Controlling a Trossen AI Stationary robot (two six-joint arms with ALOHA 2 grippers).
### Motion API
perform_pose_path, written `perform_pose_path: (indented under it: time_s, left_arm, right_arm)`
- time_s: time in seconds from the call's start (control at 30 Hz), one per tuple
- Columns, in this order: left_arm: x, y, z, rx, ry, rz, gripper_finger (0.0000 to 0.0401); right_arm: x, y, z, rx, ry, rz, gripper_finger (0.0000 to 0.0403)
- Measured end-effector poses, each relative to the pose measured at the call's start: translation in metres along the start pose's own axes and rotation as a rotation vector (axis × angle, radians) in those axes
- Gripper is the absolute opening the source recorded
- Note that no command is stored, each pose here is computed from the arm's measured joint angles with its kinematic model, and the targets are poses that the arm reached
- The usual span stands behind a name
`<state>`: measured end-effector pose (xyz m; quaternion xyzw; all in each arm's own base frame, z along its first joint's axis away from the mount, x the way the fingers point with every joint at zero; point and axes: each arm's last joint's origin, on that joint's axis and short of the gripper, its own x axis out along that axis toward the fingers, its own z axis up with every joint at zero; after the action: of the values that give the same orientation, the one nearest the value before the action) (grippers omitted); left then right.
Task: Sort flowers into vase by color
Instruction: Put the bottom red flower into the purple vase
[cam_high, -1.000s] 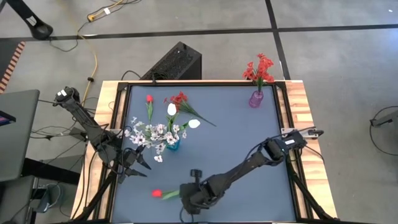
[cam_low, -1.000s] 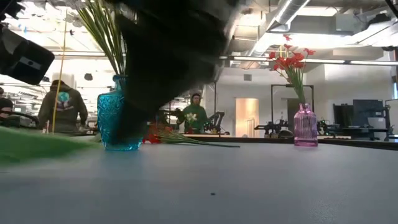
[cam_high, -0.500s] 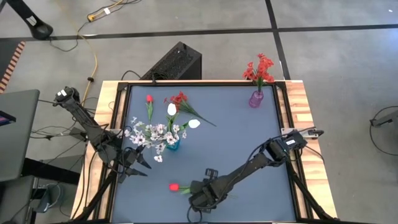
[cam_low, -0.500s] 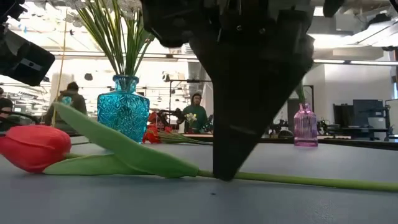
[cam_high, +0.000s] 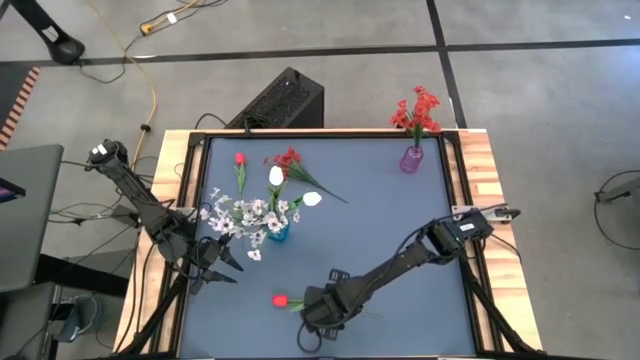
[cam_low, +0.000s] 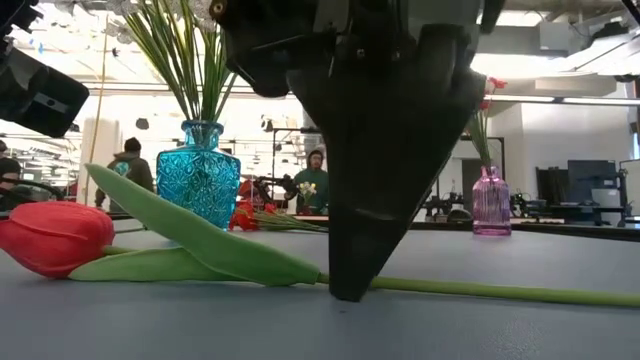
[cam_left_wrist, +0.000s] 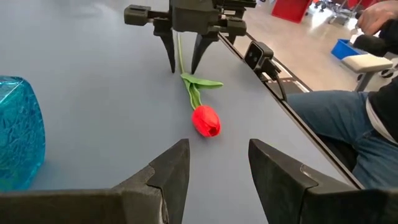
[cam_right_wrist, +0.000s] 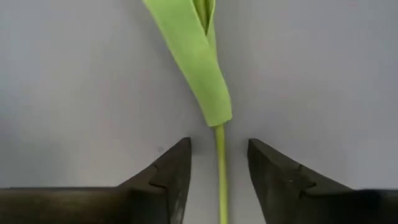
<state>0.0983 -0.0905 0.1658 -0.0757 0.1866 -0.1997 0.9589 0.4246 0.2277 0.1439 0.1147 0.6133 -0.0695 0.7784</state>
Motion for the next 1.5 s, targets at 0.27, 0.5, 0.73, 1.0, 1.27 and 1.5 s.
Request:
perform_pose_path:
  time_s: [0.27, 0.5, 0.73, 1.0, 1.27, 1.5]
  left_arm:
    - [0.000, 0.000, 0.000, 0.000, 0.002, 0.001, 0.0154]
    - [0.000, 0.000, 0.000, 0.000, 0.002, 0.001, 0.0154]
    - [0.000, 0.000, 0.000, 0.004, 0.002, 0.001, 0.0154]
    - [0.000, 0.000, 0.000, 0.020, 0.001, 0.001, 0.0154]
    - [0.000, 0.000, 0.000, 0.019, 0.001, 0.001, 0.0154]
    - [0.000, 0.000, 0.000, 0.011, 0.002, 0.001, 0.0154]
  right_arm:
    - [0.001, 0.001, -0.002, -0.002, 0.024, 0.021, 0.0039]
    - [-0.021, 0.015, -0.016, -0.048, -0.039, -0.058, 0.0020]
    - [-0.115, 0.026, -0.050, -0.077, -0.478, -0.255, 0.0015]
    - [-0.171, -0.005, -0.112, 0.119, -0.958, -0.407, 0.0015]
    - [-0.171, -0.074, -0.134, 0.319, -1.341, -0.524, 0.0015]
    - [-0.175, -0.141, -0.124, 0.387, -1.298, -0.705, 0.0015]
